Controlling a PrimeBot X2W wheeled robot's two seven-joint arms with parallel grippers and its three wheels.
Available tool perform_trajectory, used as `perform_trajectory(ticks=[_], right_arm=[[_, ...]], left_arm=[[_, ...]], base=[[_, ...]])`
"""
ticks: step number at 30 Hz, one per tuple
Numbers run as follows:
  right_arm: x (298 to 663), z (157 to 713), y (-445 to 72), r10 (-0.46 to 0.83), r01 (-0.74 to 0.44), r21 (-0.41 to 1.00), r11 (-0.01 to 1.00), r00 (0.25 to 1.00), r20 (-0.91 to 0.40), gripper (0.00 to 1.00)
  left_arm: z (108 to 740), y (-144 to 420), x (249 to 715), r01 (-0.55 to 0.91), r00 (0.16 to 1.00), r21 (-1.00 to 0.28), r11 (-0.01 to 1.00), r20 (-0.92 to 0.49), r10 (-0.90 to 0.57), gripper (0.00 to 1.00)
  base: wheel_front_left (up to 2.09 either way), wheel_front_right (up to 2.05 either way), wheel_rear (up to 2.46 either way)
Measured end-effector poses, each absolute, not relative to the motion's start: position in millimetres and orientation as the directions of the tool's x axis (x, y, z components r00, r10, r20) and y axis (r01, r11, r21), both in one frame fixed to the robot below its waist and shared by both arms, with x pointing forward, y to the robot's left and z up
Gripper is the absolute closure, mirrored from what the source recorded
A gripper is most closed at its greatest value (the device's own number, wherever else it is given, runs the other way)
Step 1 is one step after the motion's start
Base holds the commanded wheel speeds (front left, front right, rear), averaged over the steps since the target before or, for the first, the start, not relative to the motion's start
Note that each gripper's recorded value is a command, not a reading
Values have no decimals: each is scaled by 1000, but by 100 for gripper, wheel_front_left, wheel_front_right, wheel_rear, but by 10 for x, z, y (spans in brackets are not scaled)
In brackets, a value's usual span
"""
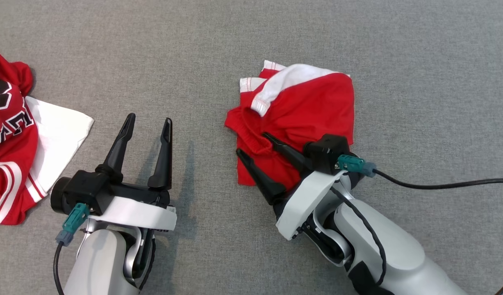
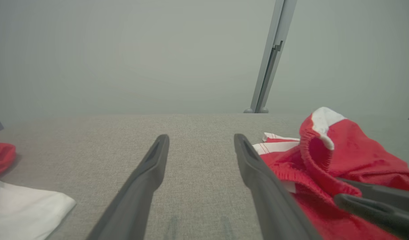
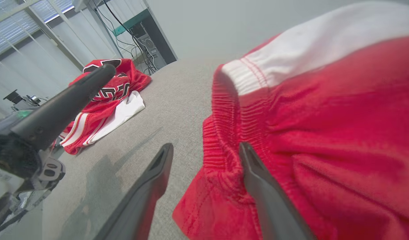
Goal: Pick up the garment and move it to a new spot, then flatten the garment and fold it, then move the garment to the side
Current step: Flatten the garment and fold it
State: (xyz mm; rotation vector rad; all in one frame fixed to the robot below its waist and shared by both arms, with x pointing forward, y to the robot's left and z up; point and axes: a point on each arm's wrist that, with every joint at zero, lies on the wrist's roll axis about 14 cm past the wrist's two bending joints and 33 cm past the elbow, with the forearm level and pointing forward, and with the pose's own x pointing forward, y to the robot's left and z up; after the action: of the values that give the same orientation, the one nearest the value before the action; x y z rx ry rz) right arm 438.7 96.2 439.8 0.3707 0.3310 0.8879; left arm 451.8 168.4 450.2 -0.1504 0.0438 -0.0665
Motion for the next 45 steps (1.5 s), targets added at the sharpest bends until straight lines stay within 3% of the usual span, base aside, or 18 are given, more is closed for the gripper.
perform_trajectory(ticks=[9, 13, 21, 27, 36, 45], right_arm=[[4342, 4637, 960, 789, -705, 437, 558, 614, -17, 0], [4376, 4871, 820, 739, -676, 470, 568, 670, 69, 0], [4576, 5083, -43, 518, -521, 450, 726, 844, 141, 0], [4659, 5185, -801, 325, -361, 360, 860, 932, 160, 0], [4555, 5066, -1531, 172, -188, 200, 962, 980, 95, 0], [4491, 5012, -1624, 147, -157, 188, 970, 987, 71, 0]], left_arm=[[4538, 1649, 4518, 74, 996, -148, 986, -29, -79, 0], [4574, 1654, 4500, 73, 997, -147, 986, -22, -77, 0], [4696, 1740, 4489, 49, 999, -133, 990, 10, -48, 0], [4791, 1753, 4468, 47, 998, -115, 992, 35, -43, 0], [4883, 1775, 4401, 42, 998, -97, 994, 49, -37, 0], [4884, 1792, 4349, 32, 999, -96, 995, 39, -29, 0]], base=[[0, 0, 0], [0, 0, 0], [0, 0, 0], [0, 0, 0], [0, 0, 0], [0, 0, 0]])
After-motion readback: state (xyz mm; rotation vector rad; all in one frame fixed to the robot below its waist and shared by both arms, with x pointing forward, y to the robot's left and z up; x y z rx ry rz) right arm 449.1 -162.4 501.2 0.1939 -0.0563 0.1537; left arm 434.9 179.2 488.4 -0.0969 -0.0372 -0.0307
